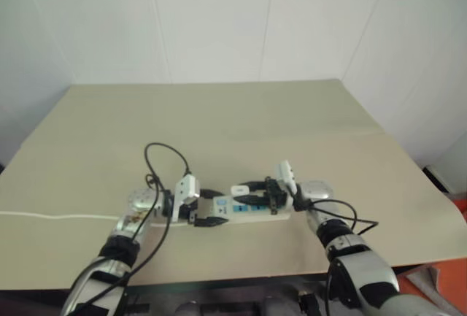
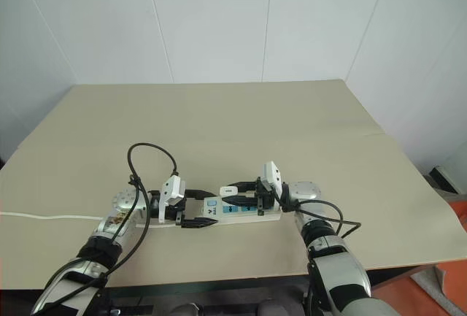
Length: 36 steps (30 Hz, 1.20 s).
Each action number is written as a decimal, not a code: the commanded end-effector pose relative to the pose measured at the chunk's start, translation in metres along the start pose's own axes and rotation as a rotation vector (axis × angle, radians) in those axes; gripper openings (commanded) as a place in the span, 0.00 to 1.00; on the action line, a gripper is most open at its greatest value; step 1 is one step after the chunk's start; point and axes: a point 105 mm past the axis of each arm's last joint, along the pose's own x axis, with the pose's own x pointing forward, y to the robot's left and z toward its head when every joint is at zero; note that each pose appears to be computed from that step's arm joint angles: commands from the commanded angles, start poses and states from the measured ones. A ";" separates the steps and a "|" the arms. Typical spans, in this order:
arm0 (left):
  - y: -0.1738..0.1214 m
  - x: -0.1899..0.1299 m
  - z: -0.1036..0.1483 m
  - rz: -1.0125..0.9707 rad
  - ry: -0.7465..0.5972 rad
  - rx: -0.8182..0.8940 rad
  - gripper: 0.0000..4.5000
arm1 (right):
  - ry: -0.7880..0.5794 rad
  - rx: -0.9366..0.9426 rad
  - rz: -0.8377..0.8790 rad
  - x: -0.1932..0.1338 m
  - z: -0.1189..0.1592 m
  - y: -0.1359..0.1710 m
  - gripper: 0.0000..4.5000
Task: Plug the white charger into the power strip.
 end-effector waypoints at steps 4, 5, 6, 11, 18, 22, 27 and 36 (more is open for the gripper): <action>-0.012 -0.011 -0.012 -0.058 0.074 -0.007 0.72 | 0.275 0.236 -0.105 -0.043 -0.070 0.022 0.24; -0.012 -0.011 -0.012 -0.058 0.073 -0.008 0.72 | 0.280 0.241 -0.107 -0.042 -0.071 0.022 0.24; -0.012 -0.011 -0.012 -0.057 0.073 -0.008 0.72 | 0.283 0.243 -0.108 -0.041 -0.072 0.022 0.24; -0.013 -0.013 -0.013 -0.058 0.073 -0.008 0.72 | 0.291 0.236 -0.103 -0.039 -0.072 0.021 0.24; -0.014 -0.012 -0.012 -0.055 0.069 -0.006 0.72 | 0.313 0.250 -0.090 -0.040 -0.073 0.021 0.24; -0.014 -0.012 -0.013 -0.055 0.069 -0.004 0.72 | 0.313 0.249 -0.079 -0.042 -0.072 0.022 0.54; -0.014 -0.011 -0.013 -0.057 0.071 0.000 0.72 | 0.303 0.226 -0.077 -0.043 -0.069 0.021 0.90; -0.012 -0.010 -0.013 -0.054 0.074 -0.007 0.72 | 0.297 0.201 -0.040 -0.047 -0.066 0.023 1.00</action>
